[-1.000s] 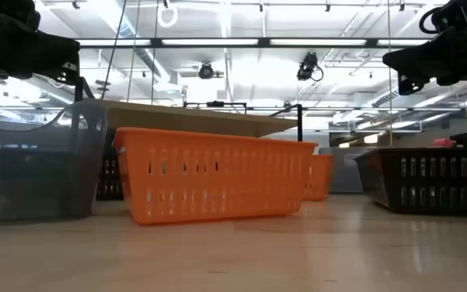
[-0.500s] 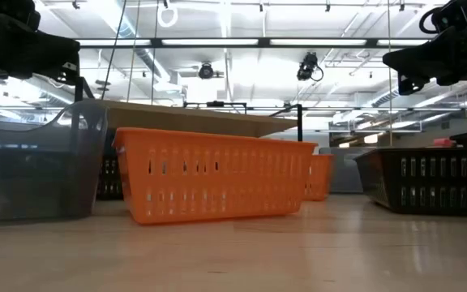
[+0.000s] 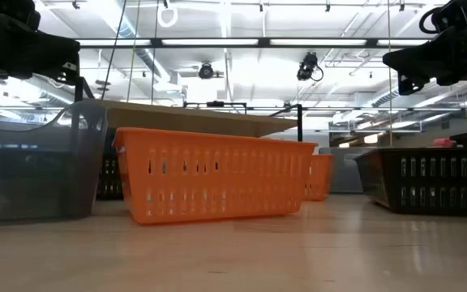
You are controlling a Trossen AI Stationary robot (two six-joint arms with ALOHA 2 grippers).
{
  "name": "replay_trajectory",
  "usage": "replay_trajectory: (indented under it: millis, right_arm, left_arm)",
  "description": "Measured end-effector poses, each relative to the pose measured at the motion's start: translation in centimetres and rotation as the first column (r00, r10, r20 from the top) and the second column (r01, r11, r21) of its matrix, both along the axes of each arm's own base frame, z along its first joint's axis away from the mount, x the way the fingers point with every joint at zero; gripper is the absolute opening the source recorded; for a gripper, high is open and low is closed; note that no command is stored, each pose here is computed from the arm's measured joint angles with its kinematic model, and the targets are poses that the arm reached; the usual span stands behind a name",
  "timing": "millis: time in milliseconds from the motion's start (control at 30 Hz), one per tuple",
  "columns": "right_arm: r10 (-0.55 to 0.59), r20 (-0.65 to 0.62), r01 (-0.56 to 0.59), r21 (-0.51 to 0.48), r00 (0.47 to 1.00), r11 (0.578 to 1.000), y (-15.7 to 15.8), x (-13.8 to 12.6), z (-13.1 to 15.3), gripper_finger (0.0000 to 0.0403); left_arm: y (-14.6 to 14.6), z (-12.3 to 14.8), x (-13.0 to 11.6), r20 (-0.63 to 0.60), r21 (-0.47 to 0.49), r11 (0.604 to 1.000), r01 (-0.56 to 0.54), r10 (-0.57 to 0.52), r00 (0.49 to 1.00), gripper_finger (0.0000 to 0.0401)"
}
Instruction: Stack baskets on shelf by color
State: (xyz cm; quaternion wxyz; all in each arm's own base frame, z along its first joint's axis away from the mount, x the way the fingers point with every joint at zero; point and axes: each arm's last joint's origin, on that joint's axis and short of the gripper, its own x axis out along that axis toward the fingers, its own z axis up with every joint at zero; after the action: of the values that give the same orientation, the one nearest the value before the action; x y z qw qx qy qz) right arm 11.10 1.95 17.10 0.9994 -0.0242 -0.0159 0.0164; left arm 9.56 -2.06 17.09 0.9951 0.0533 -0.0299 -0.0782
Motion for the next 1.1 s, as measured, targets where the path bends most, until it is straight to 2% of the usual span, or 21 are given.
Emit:
replay_trajectory:
  millis: [1100]
  right_arm:
    - [0.0, 0.0, 0.0, 0.0, 1.0, 1.0, 0.0, 0.0, 0.0, 0.0012]
  left_arm:
    - [0.0, 0.0, 0.0, 0.0, 0.0, 1.0, 0.0, 0.0, 1.0, 0.0031]
